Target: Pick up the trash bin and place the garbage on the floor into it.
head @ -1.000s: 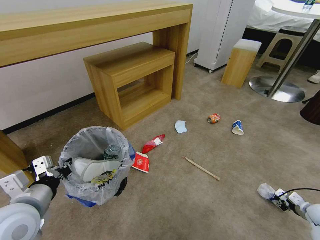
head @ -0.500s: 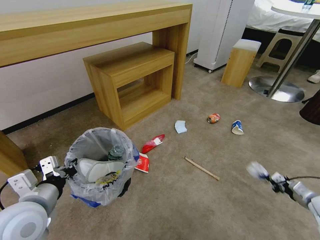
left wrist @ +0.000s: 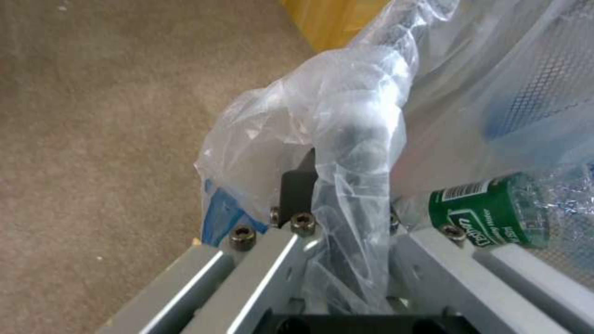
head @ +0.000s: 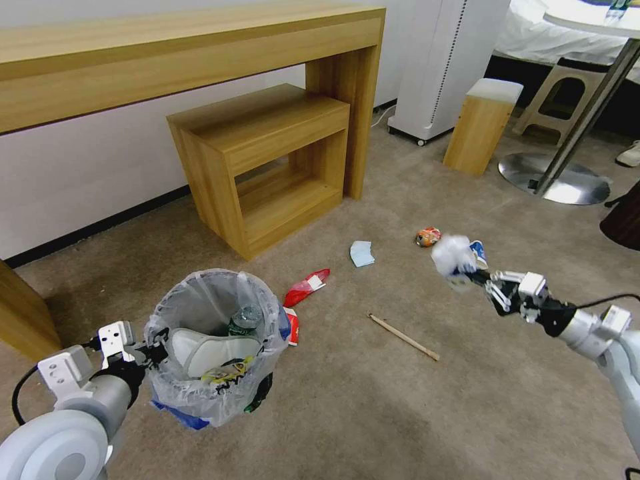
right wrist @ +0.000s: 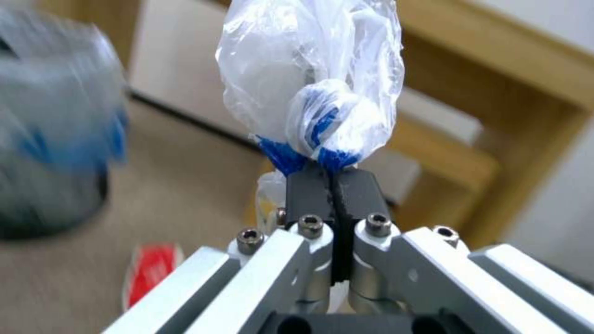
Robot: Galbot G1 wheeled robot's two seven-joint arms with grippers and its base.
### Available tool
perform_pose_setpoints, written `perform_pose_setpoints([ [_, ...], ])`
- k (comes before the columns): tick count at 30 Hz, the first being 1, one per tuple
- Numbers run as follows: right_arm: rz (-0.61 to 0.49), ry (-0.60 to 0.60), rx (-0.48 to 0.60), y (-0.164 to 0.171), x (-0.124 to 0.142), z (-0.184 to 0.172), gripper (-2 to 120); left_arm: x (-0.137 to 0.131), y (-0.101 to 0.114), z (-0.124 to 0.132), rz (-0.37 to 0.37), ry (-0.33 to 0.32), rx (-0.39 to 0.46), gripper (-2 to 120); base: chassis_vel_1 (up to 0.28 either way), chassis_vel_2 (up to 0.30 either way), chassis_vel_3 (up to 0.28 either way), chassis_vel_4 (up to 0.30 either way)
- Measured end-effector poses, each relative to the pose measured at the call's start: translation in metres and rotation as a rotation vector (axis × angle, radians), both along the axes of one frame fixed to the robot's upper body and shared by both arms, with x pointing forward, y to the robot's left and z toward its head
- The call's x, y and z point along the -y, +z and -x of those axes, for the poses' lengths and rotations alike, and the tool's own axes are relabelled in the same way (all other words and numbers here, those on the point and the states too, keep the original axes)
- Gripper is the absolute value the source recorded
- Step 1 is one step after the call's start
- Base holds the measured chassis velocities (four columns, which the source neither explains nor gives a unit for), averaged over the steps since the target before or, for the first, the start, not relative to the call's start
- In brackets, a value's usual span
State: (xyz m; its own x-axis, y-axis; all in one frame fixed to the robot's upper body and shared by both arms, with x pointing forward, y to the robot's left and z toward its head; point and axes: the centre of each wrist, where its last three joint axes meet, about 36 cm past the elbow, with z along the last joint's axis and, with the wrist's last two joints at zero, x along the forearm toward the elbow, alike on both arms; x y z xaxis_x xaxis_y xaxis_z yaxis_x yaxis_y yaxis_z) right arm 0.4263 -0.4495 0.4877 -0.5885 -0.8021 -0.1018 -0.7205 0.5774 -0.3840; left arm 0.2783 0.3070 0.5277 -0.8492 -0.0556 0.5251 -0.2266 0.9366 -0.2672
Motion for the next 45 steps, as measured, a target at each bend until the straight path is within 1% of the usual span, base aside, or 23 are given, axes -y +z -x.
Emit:
perform_pose_setpoints([
  [1, -0.038, 0.047, 0.007, 0.004, -0.015, -0.001, 0, 0.001, 0.000, 0.000, 0.013, -0.009, -0.007, 0, 0.000, 0.000, 0.000, 0.000],
  [3, -0.049, 0.058, 0.008, 0.005, -0.019, -0.001, 0, 0.002, -0.001, 0.000, 0.015, -0.010, -0.008, 0, 0.000, 0.000, 0.000, 0.000],
  [4, -0.119, 0.121, 0.010, 0.007, -0.043, -0.002, 0, 0.005, -0.001, -0.001, 0.031, -0.022, -0.017, 0, 0.000, 0.000, 0.000, 0.000],
  [5, -0.148, 0.148, 0.007, 0.006, -0.054, -0.002, 0, 0.007, -0.002, -0.002, 0.037, -0.028, -0.020, 0, 0.000, 0.000, 0.000, 0.000],
  [6, -0.148, 0.148, 0.007, 0.006, -0.054, -0.002, 0, 0.007, -0.002, -0.002, 0.037, -0.028, -0.020, 0, 0.000, 0.000, 0.000, 0.000],
  [9, -0.271, 0.248, -0.006, 0.005, -0.097, -0.007, 0, 0.017, -0.005, -0.004, 0.072, -0.065, -0.029, 0, 0.000, 0.000, 0.000, 0.000],
  [10, -0.271, 0.248, -0.006, 0.005, -0.097, -0.007, 0, 0.017, -0.005, -0.004, 0.072, -0.065, -0.029, 0, 0.000, 0.000, 0.000, 0.000],
  [11, -0.292, 0.263, -0.011, 0.004, -0.105, -0.008, 0, 0.019, -0.005, -0.004, 0.077, -0.071, -0.031, 0, 0.000, 0.000, 0.000, 0.000],
  [12, -0.344, 0.292, -0.022, 0.001, -0.123, -0.012, 0, 0.024, -0.007, -0.006, 0.093, -0.090, -0.036, 0, 0.000, 0.000, 0.000, 0.000],
  [13, -0.366, 0.309, -0.029, 0.000, -0.134, -0.015, 0, 0.026, -0.008, -0.007, 0.101, -0.100, -0.039, 0, 0.000, 0.000, 0.000, 0.000],
  [14, -0.366, 0.309, -0.029, 0.000, -0.134, -0.015, 0, 0.026, -0.008, -0.007, 0.101, -0.100, -0.039, 0, 0.000, 0.000, 0.000, 0.000],
  [15, -0.378, 0.320, -0.033, -0.002, -0.141, -0.017, 0, 0.028, -0.009, -0.008, 0.106, -0.108, -0.041, 0, 0.000, 0.000, 0.000, 0.000],
  [16, -0.394, 0.347, -0.047, -0.007, -0.157, -0.022, 0, 0.032, -0.011, -0.011, 0.114, -0.122, -0.044, 0, 0.000, 0.000, 0.000, 0.000],
  [17, -0.399, 0.363, -0.056, -0.011, -0.166, -0.026, 0, 0.034, -0.013, -0.013, 0.119, -0.133, -0.049, 0, 0.000, 0.000, 0.000, 0.000],
  [19, -0.400, 0.368, -0.059, -0.012, -0.168, -0.027, 0, 0.035, -0.014, -0.013, 0.121, -0.136, -0.050, 0, 0.000, 0.000, 0.000, 0.000],
  [20, -0.398, 0.386, -0.070, -0.016, -0.177, -0.032, 0, 0.038, -0.017, -0.017, 0.130, -0.150, -0.058, 0, 0.000, 0.000, 0.000, 0.000],
  [22, -0.396, 0.390, -0.073, -0.017, -0.179, -0.033, 0, 0.040, -0.019, -0.019, 0.136, -0.161, -0.063, 0, 0.000, 0.000, 0.000, 0.000],
  [27, -0.386, 0.430, -0.091, -0.026, -0.198, -0.047, 0, 0.048, -0.027, -0.026, 0.159, -0.187, -0.078, 0, 0.000, 0.000, 0.000, 0.000],
  [30, -0.348, 0.440, -0.101, -0.039, -0.208, -0.054, 0, 0.050, -0.031, -0.029, 0.168, -0.196, -0.087, 0, 0.000, 0.000, 0.000, 0.000],
  [38, -0.254, 0.465, -0.116, -0.063, -0.220, -0.058, 0, 0.051, -0.031, -0.028, 0.179, -0.212, -0.092, 0, 0.000, 0.000, 0.000, 0.000],
  [40, -0.248, 0.468, -0.116, -0.064, -0.221, -0.058, 0, 0.052, -0.031, -0.028, 0.180, -0.213, -0.092, 0, 0.000, 0.000, 0.000, 0.000],
  [43, -0.183, 0.496, -0.126, -0.073, -0.222, -0.063, 0, 0.053, -0.031, -0.028, 0.185, -0.217, -0.090, 0, 0.000, 0.000, 0.000, 0.000],
  [45, -0.168, 0.504, -0.130, -0.076, -0.222, -0.064, 0, 0.054, -0.030, -0.029, 0.185, -0.218, -0.088, 0, 0.000, 0.000, 0.000, 0.000],
])
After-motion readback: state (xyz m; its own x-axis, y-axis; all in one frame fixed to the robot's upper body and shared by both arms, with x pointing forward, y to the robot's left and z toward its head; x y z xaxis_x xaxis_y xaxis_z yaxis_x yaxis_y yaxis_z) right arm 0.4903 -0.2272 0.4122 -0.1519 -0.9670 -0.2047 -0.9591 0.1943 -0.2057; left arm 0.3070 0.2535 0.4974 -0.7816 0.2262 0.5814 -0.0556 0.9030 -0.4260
